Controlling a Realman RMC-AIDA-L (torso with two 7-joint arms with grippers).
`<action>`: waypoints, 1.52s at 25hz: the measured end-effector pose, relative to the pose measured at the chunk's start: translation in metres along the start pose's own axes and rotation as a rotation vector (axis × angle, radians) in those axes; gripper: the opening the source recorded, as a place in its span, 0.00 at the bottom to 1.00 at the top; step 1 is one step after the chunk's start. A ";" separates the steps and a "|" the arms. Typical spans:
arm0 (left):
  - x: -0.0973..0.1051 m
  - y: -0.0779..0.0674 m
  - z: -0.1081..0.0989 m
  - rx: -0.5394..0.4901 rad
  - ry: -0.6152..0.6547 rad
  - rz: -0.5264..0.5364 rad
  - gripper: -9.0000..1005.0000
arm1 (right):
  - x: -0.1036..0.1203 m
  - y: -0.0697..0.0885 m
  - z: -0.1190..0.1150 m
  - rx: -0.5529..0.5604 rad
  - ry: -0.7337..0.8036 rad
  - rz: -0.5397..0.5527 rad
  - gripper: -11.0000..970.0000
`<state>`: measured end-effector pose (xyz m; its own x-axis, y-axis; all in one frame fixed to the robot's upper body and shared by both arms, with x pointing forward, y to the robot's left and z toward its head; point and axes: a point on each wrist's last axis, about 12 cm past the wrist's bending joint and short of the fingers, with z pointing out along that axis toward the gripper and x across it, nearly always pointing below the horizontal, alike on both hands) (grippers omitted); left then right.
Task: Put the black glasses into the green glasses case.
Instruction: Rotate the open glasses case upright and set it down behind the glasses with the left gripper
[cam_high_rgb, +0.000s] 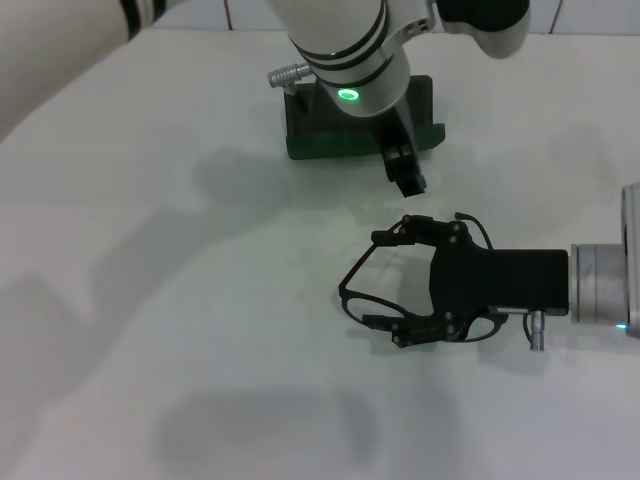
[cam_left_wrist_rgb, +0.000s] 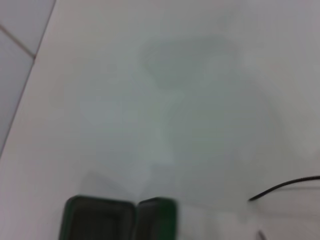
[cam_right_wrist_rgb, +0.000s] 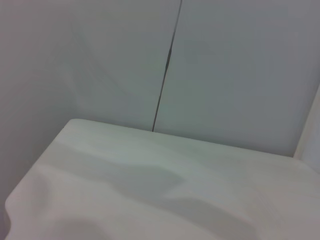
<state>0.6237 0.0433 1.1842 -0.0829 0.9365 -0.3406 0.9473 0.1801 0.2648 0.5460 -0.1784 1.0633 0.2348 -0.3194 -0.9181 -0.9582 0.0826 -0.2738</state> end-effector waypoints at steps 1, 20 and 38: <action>-0.001 -0.002 -0.003 0.003 -0.009 0.003 0.71 | 0.000 0.000 0.000 0.001 0.001 0.000 0.90; 0.018 0.036 0.025 -0.272 -0.196 -0.146 0.71 | 0.001 -0.002 0.001 0.011 0.013 0.001 0.90; 0.028 0.013 0.046 -0.243 -0.110 -0.026 0.71 | 0.003 0.000 0.001 0.008 0.019 0.008 0.90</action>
<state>0.6479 0.0579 1.1361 -0.0592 0.8949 -0.4424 0.8420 0.2828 0.4594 0.5471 -0.1782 1.0604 0.2239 -0.3368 -0.9146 -0.9587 0.0926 -0.2688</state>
